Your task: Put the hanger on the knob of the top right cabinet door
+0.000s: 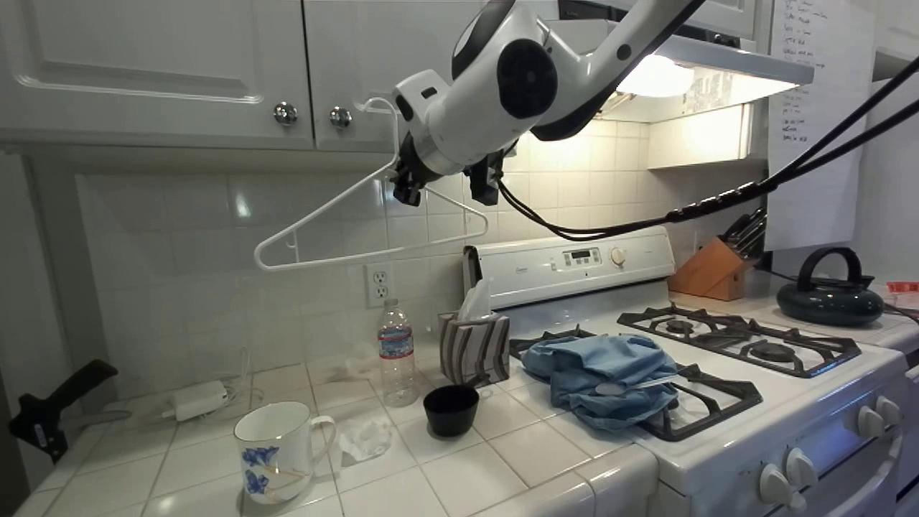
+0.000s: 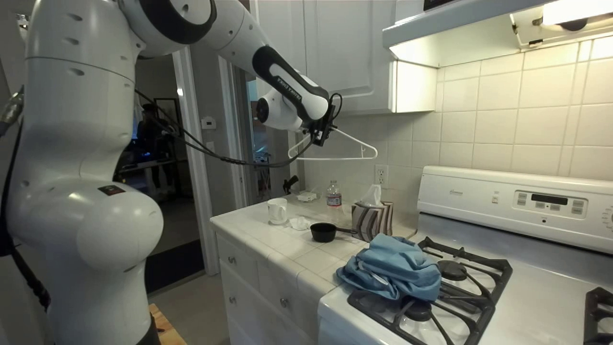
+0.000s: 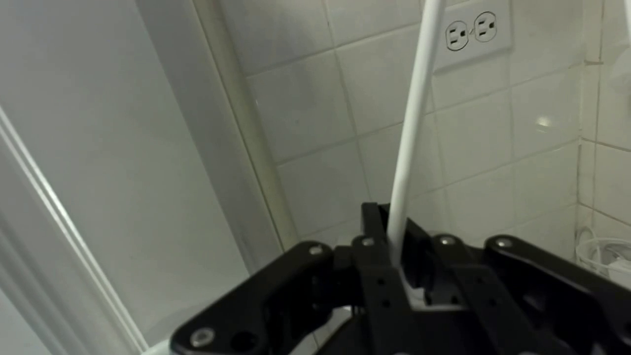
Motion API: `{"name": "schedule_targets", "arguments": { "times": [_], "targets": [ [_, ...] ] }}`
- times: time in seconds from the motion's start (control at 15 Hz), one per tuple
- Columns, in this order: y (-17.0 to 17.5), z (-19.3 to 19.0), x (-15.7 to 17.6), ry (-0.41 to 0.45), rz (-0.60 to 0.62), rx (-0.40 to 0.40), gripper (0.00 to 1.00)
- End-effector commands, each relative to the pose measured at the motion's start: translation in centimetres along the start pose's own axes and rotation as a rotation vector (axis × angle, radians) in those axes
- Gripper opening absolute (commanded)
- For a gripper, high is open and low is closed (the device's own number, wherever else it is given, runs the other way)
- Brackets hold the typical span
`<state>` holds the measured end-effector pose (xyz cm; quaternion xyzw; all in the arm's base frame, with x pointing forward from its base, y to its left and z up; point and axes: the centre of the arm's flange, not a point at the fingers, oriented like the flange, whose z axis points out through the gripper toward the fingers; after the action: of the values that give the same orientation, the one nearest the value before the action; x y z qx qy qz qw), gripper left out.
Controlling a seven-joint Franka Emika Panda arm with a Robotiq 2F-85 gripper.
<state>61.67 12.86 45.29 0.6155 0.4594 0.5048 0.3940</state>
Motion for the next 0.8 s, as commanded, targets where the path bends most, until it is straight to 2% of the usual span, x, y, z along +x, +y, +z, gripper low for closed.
{"name": "schedule_targets", "arguments": {
  "times": [0.0,0.73],
  "targets": [
    [-0.7,0.5,1.6,-0.002,-0.028,-0.021,0.02],
    [-1.0,0.6,7.7,0.024,-0.21,-0.166,0.02]
  ]
}}
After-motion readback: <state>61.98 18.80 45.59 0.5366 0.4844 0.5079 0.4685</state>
